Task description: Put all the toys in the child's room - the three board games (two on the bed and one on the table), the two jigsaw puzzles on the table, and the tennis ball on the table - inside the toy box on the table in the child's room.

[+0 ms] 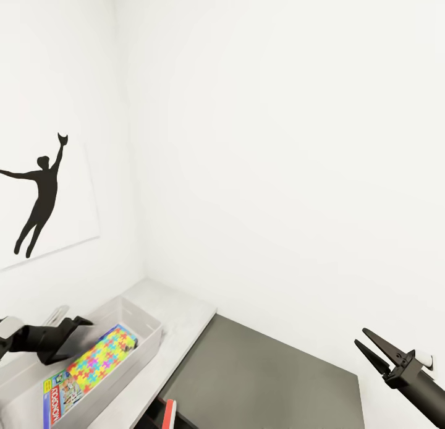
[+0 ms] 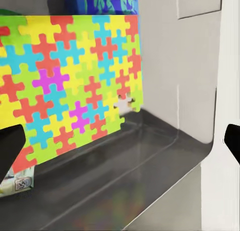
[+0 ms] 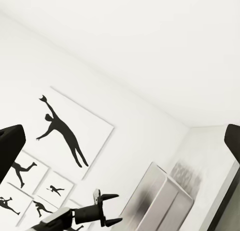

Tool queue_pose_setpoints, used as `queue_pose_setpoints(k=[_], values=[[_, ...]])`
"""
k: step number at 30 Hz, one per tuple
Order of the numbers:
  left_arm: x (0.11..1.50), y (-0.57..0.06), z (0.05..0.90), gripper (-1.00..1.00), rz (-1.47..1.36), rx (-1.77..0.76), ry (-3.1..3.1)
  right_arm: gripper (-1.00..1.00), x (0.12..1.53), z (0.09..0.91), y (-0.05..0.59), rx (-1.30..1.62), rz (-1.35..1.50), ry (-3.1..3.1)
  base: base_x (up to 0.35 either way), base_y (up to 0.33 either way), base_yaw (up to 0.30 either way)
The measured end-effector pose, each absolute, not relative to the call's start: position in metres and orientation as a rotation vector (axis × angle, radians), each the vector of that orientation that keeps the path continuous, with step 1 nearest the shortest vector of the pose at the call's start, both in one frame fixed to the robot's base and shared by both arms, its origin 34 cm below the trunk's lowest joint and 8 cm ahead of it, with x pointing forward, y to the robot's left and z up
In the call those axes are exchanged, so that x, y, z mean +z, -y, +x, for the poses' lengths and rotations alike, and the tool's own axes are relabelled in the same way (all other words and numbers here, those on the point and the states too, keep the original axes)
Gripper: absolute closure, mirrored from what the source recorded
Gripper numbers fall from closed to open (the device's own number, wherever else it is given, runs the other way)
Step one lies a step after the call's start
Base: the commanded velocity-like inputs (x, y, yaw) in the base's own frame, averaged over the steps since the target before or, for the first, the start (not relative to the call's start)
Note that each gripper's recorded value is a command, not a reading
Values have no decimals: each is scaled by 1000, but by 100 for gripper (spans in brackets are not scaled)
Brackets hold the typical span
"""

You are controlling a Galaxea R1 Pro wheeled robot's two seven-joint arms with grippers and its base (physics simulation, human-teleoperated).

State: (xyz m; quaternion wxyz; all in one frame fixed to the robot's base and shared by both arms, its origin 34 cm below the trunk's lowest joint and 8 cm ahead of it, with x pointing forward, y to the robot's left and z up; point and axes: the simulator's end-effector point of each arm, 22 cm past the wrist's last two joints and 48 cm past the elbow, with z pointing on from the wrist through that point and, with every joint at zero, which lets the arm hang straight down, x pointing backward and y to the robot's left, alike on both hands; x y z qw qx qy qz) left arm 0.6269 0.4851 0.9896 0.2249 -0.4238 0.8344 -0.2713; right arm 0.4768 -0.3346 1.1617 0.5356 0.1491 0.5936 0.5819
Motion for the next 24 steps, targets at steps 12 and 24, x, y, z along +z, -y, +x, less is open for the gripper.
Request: queue_pose_setpoints(k=[12, 24], values=[[1009, -492, 631, -100, -1141, -842, -2232, -100, 1162, 477, 335, 1386, 355, -1414, 0, 0, 0], [1060, -499, 647, -100, -1012, -1027, -2039, -100, 1164, 476, 335, 1387, 352, -1408, 0, 0, -25]])
